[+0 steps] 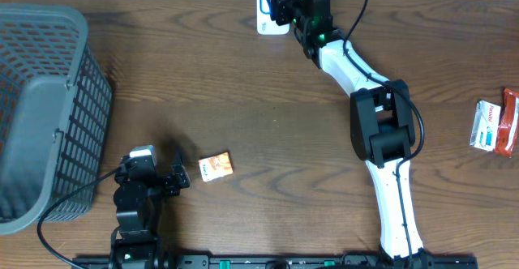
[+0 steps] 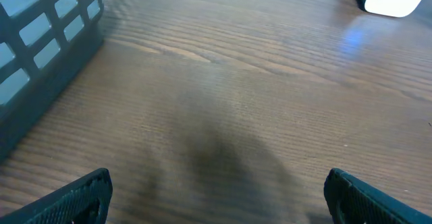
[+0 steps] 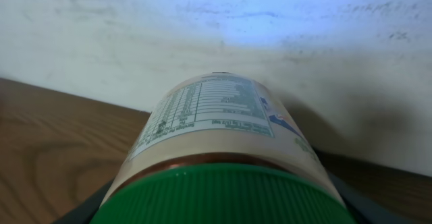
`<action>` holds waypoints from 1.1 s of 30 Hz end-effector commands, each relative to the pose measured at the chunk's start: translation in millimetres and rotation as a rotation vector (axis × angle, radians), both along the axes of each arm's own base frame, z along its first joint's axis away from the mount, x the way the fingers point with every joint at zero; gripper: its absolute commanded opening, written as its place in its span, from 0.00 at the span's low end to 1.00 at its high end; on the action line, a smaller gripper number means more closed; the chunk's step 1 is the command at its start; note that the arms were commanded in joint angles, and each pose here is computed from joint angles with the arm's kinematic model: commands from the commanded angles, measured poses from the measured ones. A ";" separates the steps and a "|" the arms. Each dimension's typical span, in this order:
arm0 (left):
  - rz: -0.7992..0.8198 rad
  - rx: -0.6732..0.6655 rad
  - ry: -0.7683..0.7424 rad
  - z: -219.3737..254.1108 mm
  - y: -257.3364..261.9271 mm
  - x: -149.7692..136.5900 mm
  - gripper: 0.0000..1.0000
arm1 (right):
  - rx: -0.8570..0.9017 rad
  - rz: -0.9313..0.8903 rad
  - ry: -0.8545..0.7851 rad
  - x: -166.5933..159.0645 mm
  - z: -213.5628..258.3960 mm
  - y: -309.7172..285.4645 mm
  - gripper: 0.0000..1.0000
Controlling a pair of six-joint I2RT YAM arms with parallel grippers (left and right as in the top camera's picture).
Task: Scan the item barcode
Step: 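Carry the bottle up to the scanner and present its label, then carry the bottle to the far right and set it beside the Panadol box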
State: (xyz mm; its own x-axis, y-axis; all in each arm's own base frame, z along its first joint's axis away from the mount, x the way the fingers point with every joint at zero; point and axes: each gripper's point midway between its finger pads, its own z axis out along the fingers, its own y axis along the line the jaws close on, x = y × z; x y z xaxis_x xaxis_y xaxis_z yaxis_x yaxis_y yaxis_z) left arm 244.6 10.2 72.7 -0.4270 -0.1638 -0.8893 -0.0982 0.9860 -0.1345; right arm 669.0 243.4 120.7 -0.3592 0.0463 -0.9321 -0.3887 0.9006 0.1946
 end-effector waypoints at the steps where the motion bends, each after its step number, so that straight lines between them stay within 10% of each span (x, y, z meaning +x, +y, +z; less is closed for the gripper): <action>1: -0.019 0.004 0.049 -13.5 -3.0 -5.8 0.99 | 0.028 -0.026 -0.063 5.4 34.0 -2.9 0.50; 17: -0.019 0.004 0.048 -13.3 -2.9 -5.7 0.98 | 0.033 -0.064 -0.086 -12.5 133.8 -35.4 0.49; 33: -0.019 0.004 0.049 -13.5 -2.9 -5.8 0.99 | -0.330 -0.696 0.489 -146.4 133.2 -337.6 0.45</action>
